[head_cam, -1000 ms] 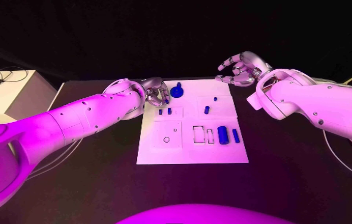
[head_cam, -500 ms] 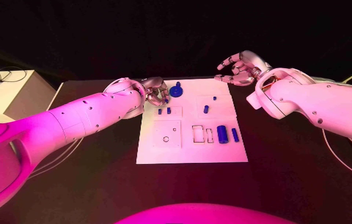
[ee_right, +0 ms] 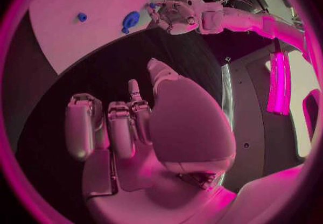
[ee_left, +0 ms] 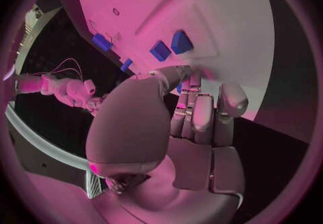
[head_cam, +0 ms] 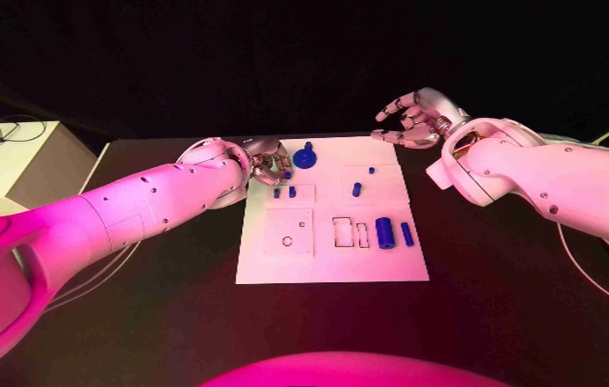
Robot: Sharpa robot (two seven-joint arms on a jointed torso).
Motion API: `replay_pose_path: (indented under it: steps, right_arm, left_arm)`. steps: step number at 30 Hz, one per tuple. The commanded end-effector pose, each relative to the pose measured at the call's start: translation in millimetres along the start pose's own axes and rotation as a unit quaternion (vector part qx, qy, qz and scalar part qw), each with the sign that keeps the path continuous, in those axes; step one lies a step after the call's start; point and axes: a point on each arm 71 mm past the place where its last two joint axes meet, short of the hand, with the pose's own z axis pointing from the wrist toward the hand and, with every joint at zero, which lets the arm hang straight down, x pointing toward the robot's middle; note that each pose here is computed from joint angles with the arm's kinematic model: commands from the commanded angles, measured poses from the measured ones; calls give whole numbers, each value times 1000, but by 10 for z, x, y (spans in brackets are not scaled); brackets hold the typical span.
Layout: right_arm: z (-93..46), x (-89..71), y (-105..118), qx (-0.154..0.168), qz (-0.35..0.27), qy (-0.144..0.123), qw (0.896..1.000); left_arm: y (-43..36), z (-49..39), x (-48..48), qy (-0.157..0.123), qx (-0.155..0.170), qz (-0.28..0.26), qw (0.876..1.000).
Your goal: Assemble the parts on the task board
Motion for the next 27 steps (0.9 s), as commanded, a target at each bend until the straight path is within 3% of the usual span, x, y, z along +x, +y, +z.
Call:
replay_pose_path:
  steps: [1,20,25,27]
  right_arm:
    - [0,5,9,-6,-4,4,1000]
    - [10,-5,-30,-8,-25,10,1000]
    - [15,28,-68,-19,-66,28,997]
    - [19,51,-92,-26,-92,37,995]
  left_arm:
    - [-14,-1,-8,-4,2,1,1000]
    - [69,-62,-74,-27,-4,-7,1000]
    - [139,-115,-162,-40,-7,-37,998]
    - [186,-150,-233,-53,-9,-82,995]
